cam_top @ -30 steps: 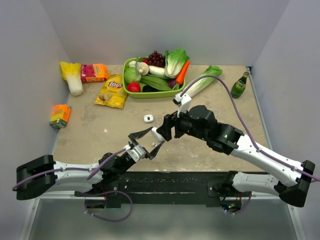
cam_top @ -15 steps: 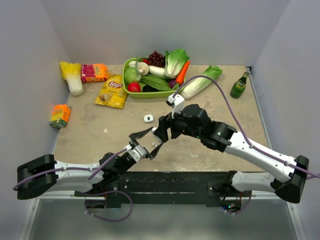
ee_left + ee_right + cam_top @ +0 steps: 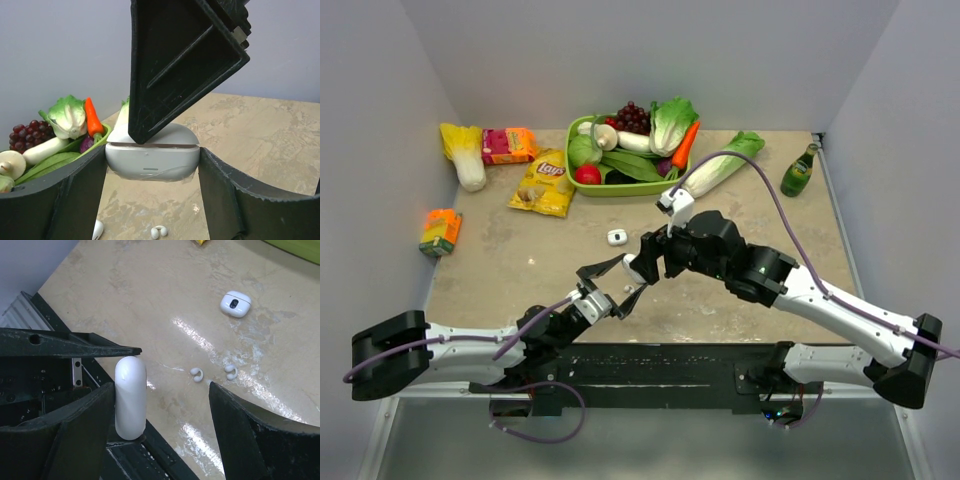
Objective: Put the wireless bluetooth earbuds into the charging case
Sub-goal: Open the charging case at the center of the board, then pass from the left arm to the right
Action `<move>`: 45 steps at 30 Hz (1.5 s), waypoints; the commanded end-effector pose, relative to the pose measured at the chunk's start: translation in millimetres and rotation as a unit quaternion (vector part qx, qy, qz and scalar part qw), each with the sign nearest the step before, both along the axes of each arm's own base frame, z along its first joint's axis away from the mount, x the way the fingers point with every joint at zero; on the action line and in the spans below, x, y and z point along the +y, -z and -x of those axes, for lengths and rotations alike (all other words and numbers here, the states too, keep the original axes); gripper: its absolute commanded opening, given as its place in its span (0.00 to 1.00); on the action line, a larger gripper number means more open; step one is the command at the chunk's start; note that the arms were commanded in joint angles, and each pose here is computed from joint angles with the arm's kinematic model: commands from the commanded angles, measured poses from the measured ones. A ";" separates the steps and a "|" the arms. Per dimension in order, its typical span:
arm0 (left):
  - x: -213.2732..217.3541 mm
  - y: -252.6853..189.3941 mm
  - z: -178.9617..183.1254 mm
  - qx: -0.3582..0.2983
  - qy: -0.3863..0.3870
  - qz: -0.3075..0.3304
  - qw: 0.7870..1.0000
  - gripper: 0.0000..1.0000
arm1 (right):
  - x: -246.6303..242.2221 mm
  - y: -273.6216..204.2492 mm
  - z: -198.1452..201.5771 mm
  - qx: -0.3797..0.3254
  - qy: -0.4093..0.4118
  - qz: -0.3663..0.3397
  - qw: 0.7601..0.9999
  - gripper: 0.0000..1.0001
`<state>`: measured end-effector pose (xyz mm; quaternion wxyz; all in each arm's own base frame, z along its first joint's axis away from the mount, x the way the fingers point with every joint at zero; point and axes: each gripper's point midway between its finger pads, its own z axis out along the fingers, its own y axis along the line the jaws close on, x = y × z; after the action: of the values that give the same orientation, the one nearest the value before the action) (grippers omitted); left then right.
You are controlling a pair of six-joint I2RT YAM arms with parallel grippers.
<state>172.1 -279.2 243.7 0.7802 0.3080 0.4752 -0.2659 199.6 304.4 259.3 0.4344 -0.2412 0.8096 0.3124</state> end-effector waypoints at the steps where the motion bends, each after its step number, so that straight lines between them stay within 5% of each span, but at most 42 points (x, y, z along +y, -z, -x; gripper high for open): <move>1: 7.7 -34.2 4.6 -0.023 0.005 0.061 0.998 0.00 | -14.1 -4.9 -8.0 -0.018 0.034 0.004 0.999 0.77; 15: 11.3 -33.3 4.3 -0.019 0.001 0.064 0.998 0.00 | -33.5 -30.0 -14.3 -0.043 0.080 -0.024 0.996 0.77; 20: 12.2 -33.6 3.3 -0.017 -0.002 0.066 0.998 0.00 | -17.0 -54.5 6.8 -0.050 0.012 -0.094 0.994 0.77; 45: 15.7 -40.2 7.2 -0.019 0.006 0.080 0.997 0.00 | 11.8 -21.0 9.3 0.013 -0.032 -0.093 0.995 0.50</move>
<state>169.6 -271.0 259.5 0.7913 0.2862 0.4639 -0.2770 193.4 314.5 268.2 0.4293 -0.2238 0.7895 0.3773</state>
